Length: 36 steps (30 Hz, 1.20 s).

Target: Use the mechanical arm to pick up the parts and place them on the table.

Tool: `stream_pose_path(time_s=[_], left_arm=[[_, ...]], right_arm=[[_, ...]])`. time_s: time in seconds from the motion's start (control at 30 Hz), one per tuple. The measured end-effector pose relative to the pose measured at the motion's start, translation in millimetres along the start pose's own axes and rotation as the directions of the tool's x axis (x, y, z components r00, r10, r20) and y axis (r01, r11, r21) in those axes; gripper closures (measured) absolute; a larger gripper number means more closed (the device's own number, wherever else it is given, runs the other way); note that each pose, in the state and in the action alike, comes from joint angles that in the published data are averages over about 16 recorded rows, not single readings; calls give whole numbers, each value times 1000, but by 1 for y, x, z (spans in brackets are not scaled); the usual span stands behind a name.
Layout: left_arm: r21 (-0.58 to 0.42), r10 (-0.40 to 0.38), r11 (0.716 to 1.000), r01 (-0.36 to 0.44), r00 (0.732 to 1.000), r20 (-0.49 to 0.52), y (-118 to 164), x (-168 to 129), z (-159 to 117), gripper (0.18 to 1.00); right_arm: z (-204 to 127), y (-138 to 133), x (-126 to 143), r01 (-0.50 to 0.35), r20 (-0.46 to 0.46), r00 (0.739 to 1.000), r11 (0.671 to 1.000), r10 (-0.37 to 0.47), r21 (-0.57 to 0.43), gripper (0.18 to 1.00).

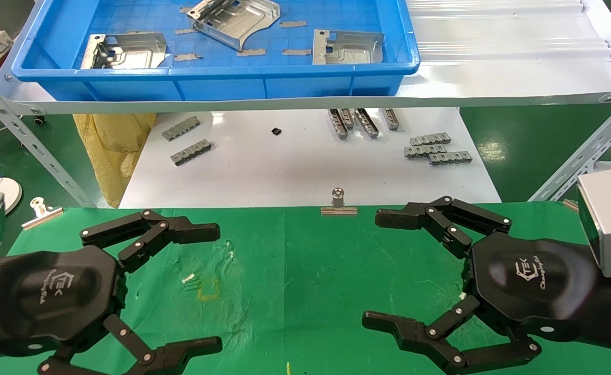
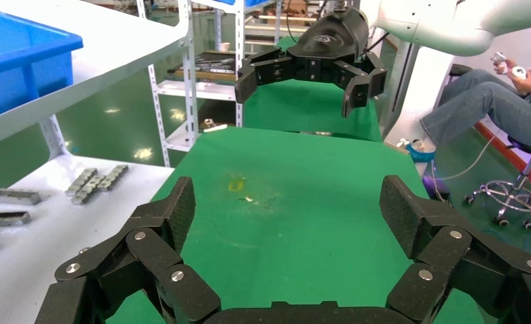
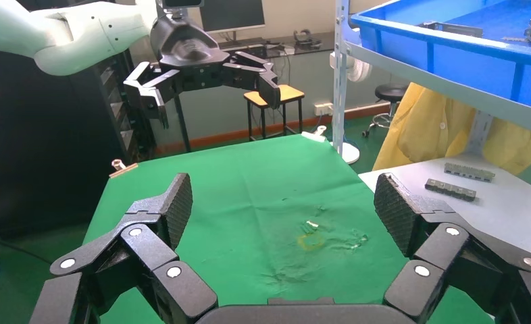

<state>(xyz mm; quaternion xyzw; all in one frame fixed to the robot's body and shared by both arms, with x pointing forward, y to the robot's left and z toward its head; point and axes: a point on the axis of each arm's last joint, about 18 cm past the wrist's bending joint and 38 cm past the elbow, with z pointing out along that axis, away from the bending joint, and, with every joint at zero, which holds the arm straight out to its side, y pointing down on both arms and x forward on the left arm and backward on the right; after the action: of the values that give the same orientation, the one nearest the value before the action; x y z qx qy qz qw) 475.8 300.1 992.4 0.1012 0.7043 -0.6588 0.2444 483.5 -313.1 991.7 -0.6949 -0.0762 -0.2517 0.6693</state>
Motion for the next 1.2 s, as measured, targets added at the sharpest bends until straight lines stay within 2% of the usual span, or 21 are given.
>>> stream_pose_path(time_s=[0.73, 0.93, 1.2], left_arm=[[0, 0, 1000, 0, 1000, 0, 0, 0, 0, 183], [0, 0, 1000, 0, 1000, 0, 0, 0, 0, 183], [0, 0, 1000, 0, 1000, 0, 0, 0, 0, 183]], right_arm=[[0, 0, 0, 0, 0, 1000, 1000, 0, 0, 186], [0, 0, 0, 0, 0, 1000, 1000, 0, 0, 215], [0, 0, 0, 0, 0, 1000, 1000, 0, 0, 308]])
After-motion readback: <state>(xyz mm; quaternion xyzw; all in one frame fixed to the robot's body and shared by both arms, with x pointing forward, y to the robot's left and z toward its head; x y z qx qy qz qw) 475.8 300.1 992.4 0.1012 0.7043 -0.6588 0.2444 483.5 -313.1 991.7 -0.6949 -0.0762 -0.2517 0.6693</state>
